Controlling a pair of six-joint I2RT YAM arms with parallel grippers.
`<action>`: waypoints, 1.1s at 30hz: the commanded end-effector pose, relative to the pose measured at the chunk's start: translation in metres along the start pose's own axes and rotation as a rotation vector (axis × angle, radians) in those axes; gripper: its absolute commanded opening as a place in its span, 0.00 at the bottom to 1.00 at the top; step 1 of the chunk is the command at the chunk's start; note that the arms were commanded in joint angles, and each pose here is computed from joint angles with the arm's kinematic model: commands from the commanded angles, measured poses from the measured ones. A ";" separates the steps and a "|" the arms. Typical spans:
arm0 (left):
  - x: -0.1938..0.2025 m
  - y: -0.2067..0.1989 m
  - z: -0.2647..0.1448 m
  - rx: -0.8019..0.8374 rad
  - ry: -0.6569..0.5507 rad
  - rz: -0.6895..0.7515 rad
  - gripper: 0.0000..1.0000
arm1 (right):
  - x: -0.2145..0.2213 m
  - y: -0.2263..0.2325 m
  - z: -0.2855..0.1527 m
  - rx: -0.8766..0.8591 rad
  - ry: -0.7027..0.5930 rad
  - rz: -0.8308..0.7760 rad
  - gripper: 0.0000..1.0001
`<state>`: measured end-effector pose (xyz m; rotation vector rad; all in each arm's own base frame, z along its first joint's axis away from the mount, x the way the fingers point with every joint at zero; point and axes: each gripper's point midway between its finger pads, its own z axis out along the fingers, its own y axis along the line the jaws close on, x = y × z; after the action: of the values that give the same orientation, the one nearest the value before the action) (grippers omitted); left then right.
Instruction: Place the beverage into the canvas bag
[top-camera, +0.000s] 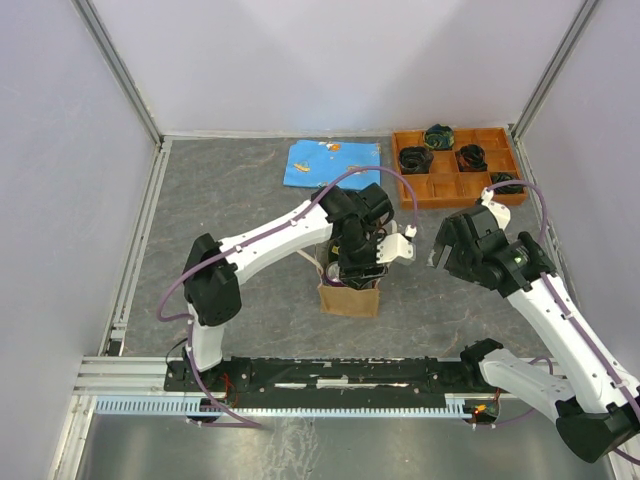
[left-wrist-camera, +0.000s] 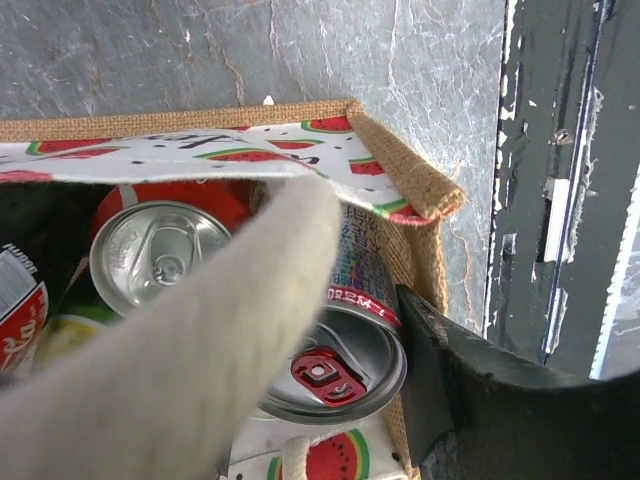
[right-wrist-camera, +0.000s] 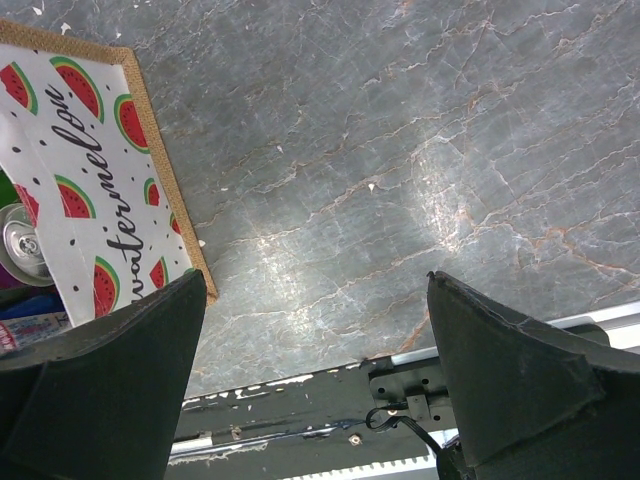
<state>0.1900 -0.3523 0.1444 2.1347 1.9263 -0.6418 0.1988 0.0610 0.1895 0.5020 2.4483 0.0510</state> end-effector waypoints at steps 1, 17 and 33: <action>-0.015 -0.018 -0.012 -0.021 -0.059 -0.039 0.03 | -0.015 0.004 -0.008 -0.020 -0.051 0.014 0.99; 0.002 -0.024 0.011 -0.094 0.012 -0.129 0.03 | -0.012 0.000 -0.012 -0.029 -0.058 0.030 0.99; -0.039 -0.043 -0.009 -0.056 -0.100 -0.105 0.77 | -0.007 -0.004 -0.016 -0.043 -0.060 0.060 0.99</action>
<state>0.1786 -0.3556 0.1235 1.9865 2.0693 -0.4737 0.1940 0.0588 0.2010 0.5227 2.3926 0.1023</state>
